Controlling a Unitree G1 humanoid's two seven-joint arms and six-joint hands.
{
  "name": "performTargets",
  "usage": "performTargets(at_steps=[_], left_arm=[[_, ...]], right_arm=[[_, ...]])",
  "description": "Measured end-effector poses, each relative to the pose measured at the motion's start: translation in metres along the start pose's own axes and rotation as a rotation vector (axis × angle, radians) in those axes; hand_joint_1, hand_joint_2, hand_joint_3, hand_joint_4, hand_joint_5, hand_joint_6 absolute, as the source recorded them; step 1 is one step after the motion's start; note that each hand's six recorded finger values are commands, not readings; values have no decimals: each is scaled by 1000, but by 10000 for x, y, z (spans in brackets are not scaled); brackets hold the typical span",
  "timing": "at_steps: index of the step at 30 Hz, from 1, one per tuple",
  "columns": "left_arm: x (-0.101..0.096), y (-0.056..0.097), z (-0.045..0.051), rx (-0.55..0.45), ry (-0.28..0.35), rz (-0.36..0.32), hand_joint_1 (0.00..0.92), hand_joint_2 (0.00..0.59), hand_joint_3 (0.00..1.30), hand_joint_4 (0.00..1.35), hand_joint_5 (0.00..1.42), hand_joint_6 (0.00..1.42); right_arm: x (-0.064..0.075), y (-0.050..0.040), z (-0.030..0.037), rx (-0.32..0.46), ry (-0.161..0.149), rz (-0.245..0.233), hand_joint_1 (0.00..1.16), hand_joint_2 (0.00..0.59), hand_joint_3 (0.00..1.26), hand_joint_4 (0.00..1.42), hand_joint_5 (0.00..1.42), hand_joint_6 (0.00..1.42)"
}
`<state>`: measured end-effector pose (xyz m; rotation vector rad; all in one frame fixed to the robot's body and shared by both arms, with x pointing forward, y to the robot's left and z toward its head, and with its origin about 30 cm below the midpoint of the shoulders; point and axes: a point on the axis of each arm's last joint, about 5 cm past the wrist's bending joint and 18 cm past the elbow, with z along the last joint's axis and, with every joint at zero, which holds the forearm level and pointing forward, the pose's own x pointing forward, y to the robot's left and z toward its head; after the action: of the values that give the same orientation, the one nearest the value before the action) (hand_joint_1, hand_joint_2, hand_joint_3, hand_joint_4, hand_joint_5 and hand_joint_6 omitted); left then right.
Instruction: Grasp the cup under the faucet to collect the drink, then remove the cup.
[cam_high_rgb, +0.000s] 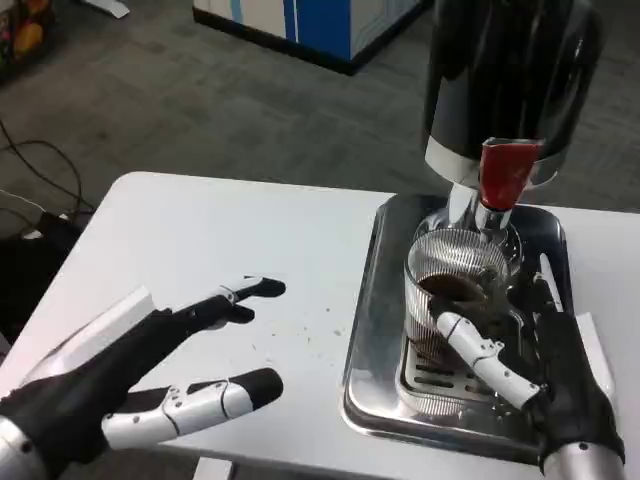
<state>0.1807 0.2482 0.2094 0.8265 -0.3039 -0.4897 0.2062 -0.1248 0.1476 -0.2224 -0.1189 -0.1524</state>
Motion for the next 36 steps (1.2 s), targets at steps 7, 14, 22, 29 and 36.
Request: performTargets(at_steps=[7,14,22,29,36], left_arm=[[-15,-7,-6,0,10,-7,171,143,163,71,160,141],[-15,-5,-10,-3,19,-8,166,145,163,73,166,141],[-49,-34,-33,-15,44,-21,164,146,165,73,172,140],[-54,-24,-33,-9,49,-26,164,147,166,73,173,140],[-72,-28,-43,-9,65,-35,164,147,166,73,173,140]], right_arm=[[8,12,-11,17,-7,9,584,196,0,0,63,0],[10,22,-31,29,-18,21,577,194,0,0,63,0],[4,53,-31,11,-26,31,554,199,0,0,33,0],[8,126,-37,-8,-37,48,557,194,0,0,20,0],[17,165,-41,-24,-45,25,558,194,0,0,17,0]])
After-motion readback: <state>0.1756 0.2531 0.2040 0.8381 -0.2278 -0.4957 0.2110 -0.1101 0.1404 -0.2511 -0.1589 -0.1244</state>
